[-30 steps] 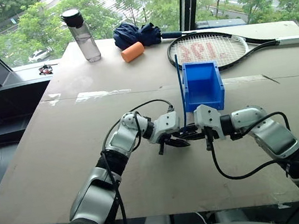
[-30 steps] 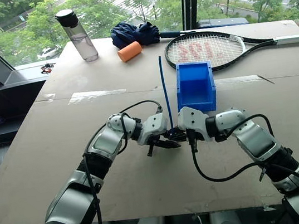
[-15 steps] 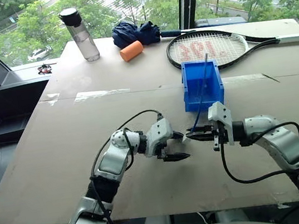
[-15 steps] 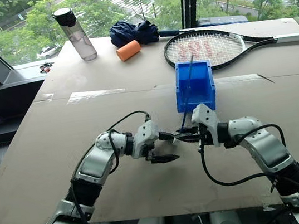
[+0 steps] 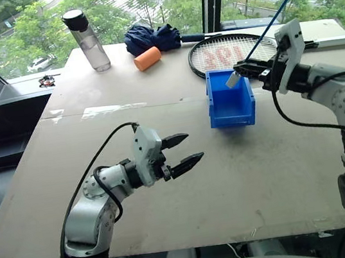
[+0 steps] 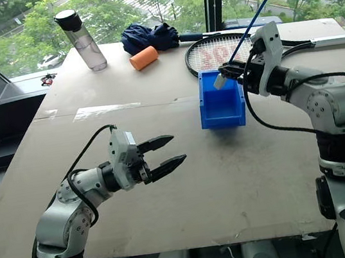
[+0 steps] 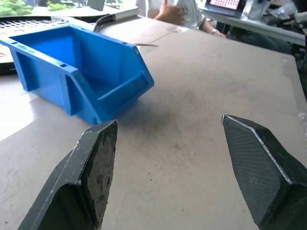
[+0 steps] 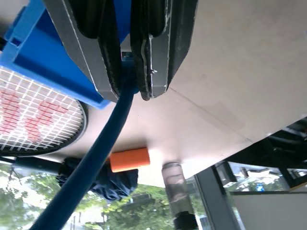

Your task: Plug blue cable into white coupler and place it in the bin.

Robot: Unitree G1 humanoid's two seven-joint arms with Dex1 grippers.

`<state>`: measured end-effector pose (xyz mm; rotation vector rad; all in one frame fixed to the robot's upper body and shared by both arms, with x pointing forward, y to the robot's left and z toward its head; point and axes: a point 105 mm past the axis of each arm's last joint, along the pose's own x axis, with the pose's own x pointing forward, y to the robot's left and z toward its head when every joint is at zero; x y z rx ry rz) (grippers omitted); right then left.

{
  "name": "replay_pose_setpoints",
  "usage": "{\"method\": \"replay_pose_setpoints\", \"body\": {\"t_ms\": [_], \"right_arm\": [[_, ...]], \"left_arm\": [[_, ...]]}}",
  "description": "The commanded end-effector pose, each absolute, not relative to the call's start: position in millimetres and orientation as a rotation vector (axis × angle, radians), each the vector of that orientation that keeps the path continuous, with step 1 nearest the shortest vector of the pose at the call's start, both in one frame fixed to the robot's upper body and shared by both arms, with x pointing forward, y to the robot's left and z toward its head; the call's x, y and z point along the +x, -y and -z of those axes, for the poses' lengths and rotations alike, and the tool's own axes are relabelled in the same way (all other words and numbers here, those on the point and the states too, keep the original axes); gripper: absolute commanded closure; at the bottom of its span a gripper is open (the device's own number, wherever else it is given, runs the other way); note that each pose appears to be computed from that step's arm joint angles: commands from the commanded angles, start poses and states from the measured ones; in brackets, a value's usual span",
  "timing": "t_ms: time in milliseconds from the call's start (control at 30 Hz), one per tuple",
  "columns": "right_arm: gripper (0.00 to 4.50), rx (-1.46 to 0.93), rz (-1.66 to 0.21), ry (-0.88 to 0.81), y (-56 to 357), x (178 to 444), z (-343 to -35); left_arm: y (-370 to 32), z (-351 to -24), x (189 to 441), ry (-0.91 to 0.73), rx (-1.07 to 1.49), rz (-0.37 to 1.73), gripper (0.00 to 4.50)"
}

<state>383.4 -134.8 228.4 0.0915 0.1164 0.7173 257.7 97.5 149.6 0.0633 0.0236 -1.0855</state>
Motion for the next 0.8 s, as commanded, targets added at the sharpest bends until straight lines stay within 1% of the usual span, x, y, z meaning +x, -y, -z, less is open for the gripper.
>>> {"method": "replay_pose_setpoints", "body": {"t_ms": [33, 100, 133, 233, 300, 333, 367, 467, 600, 633, 700, 733, 800], "right_arm": [[4.5, 0.153, -0.633, -0.237, 145, 413, -199], [3.64, 0.152, -0.618, -0.273, 145, 422, -191], [3.36, 0.156, -0.64, -0.276, 143, 421, -192], [1.88, 0.129, -0.632, -0.243, 150, 421, -204], [0.78, 0.126, -0.622, -0.215, 158, 417, -212], [0.32, 0.127, -0.626, -0.196, 163, 413, -217], [0.11, 0.146, -0.637, -0.172, 168, 404, -225], [0.11, 0.129, -0.669, -0.096, 180, 374, -239], [0.11, -0.059, -0.703, -0.006, 193, 325, -232], [0.11, -0.101, -0.706, 0.008, 196, 315, -228], [0.11, -0.197, -0.704, -0.016, 208, 289, -209], [0.11, -0.257, -0.692, -0.037, 218, 272, -197], [0.11, -0.372, -0.708, -0.046, 228, 241, -182]], "left_arm": [[-89, -163, 256, 0.036, 0.044, 1.061, 1.0], [-90, -163, 258, 0.034, 0.045, 1.05, 0.9], [-91, -162, 258, 0.032, 0.048, 1.048, 0.9], [-93, -162, 259, 0.03, 0.051, 1.045, 0.9], [-93, -162, 258, 0.029, 0.049, 1.043, 0.9], [-94, -162, 257, 0.027, 0.047, 1.043, 0.9], [-94, -161, 257, 0.02, 0.049, 1.046, 0.9], [-99, -160, 254, -0.005, 0.048, 1.053, 0.9], [-109, -157, 250, -0.051, 0.053, 1.061, 0.9], [-111, -156, 249, -0.064, 0.052, 1.063, 0.9], [-119, -150, 242, -0.108, 0.053, 1.071, 0.9], [-126, -144, 237, -0.143, 0.071, 1.071, 0.9], [-140, -137, 229, -0.196, 0.091, 1.061, 0.9]]}}
